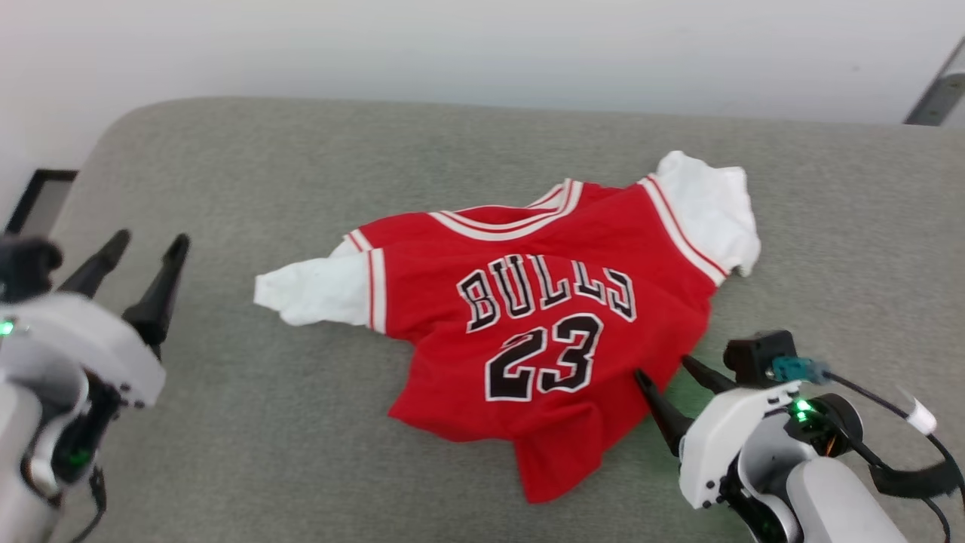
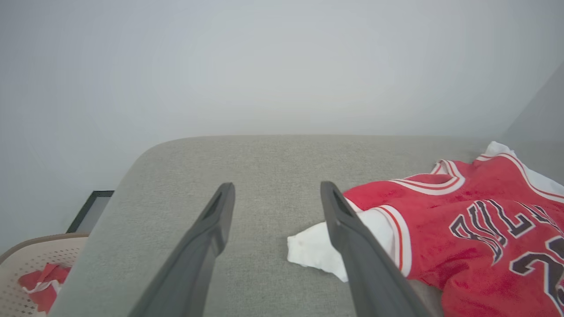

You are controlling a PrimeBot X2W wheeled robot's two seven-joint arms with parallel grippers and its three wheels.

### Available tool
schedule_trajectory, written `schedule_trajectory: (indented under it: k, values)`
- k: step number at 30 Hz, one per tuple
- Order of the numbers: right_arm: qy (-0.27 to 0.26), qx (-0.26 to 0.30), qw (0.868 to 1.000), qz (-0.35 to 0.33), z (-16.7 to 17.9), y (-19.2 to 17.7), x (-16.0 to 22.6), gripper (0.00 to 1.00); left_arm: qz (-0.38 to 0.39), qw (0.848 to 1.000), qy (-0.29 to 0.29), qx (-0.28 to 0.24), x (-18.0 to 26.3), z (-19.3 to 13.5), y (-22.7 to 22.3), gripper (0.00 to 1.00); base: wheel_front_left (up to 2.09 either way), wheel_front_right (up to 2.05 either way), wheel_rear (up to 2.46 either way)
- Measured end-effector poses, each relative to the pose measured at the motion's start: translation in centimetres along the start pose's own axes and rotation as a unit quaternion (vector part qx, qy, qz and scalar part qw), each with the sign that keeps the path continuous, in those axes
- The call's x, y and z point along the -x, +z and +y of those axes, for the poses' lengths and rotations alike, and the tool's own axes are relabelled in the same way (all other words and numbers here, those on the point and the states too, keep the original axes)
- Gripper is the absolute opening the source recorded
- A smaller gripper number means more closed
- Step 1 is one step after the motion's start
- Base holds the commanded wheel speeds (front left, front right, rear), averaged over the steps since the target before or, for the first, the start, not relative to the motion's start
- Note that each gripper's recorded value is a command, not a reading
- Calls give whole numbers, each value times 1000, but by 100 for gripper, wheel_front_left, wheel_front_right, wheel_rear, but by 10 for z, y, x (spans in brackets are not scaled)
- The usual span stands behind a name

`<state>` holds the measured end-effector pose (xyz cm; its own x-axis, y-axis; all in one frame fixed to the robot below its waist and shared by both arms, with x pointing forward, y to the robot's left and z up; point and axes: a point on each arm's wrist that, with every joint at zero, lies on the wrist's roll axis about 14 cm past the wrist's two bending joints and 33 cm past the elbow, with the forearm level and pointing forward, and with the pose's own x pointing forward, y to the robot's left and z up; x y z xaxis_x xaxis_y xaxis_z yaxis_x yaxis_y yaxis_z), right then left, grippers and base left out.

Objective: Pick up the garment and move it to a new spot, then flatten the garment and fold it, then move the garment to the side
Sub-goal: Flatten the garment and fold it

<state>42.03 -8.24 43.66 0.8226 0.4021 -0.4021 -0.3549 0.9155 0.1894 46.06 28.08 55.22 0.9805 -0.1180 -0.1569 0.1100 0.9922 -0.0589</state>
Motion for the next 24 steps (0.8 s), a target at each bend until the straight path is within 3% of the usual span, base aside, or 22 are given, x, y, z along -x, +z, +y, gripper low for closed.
schedule_trajectory:
  k: [10, 15, 17, 24]
  values:
    - [18, 30, 989, 144, 10, -34, -21, 100, -89, 991, 96, 5, 59, 34, -8, 100, 0, 0, 0]
    - [24, 59, 981, 183, 15, -42, -27, 100, -106, 984, 140, 22, 87, 44, -14, 100, 0, 0, 0]
    - [26, 70, 978, 196, 17, -45, -28, 0, -132, 978, 157, 28, 99, 48, -5, 100, 0, 0, 0]
    - [44, 86, 972, 213, 30, -45, -24, 0, -155, 966, 201, 37, 138, 55, -13, 100, 0, 0, 0]
